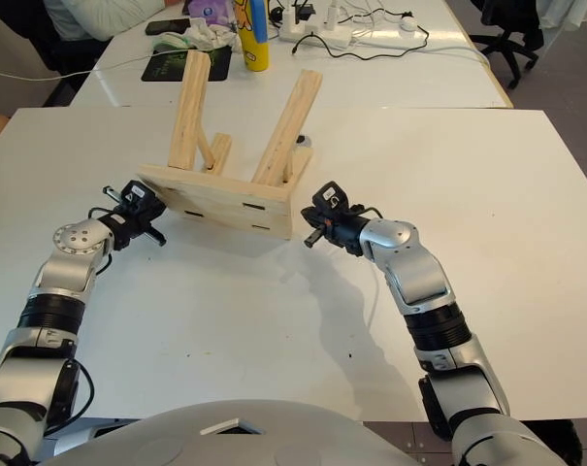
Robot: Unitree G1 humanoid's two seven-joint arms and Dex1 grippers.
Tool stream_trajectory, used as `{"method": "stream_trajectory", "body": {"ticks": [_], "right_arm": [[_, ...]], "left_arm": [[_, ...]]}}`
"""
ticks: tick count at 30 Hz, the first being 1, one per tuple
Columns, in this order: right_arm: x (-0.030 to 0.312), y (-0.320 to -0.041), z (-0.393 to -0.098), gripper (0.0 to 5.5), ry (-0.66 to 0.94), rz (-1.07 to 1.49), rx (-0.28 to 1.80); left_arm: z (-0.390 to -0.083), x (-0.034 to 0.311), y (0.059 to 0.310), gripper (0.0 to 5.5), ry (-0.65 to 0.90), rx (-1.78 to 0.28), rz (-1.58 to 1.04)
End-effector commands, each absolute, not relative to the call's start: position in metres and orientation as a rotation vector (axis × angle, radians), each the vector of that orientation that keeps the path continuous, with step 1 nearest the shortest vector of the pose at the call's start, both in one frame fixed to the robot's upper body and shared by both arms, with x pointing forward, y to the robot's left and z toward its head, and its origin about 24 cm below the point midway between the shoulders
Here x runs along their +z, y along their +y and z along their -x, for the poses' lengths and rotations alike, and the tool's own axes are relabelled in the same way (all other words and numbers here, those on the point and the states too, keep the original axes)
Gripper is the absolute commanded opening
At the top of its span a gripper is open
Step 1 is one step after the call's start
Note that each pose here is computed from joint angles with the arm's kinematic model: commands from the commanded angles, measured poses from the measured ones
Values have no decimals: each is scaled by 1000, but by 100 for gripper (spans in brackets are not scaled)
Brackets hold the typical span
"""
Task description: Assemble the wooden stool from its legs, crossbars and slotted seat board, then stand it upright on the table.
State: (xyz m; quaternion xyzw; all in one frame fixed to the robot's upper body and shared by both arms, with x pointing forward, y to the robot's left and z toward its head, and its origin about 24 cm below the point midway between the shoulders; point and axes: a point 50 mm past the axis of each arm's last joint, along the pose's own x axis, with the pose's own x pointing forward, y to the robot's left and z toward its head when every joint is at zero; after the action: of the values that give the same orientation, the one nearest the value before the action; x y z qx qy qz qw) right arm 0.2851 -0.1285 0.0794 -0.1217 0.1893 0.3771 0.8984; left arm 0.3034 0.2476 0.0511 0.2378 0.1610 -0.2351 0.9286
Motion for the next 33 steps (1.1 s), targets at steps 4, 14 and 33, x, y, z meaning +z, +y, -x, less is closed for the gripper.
{"method": "stream_trajectory", "body": {"ticks": [4,14,33], "right_arm": [[72,-150,-288,1,438,300,691],[58,-164,-277,1,517,329,689],[45,-163,-274,1,553,341,705]], "left_arm": [[-287,48,237,0,330,-550,-433],[-273,52,221,0,302,-608,-373],[-262,27,225,0,399,-563,-362]]}}
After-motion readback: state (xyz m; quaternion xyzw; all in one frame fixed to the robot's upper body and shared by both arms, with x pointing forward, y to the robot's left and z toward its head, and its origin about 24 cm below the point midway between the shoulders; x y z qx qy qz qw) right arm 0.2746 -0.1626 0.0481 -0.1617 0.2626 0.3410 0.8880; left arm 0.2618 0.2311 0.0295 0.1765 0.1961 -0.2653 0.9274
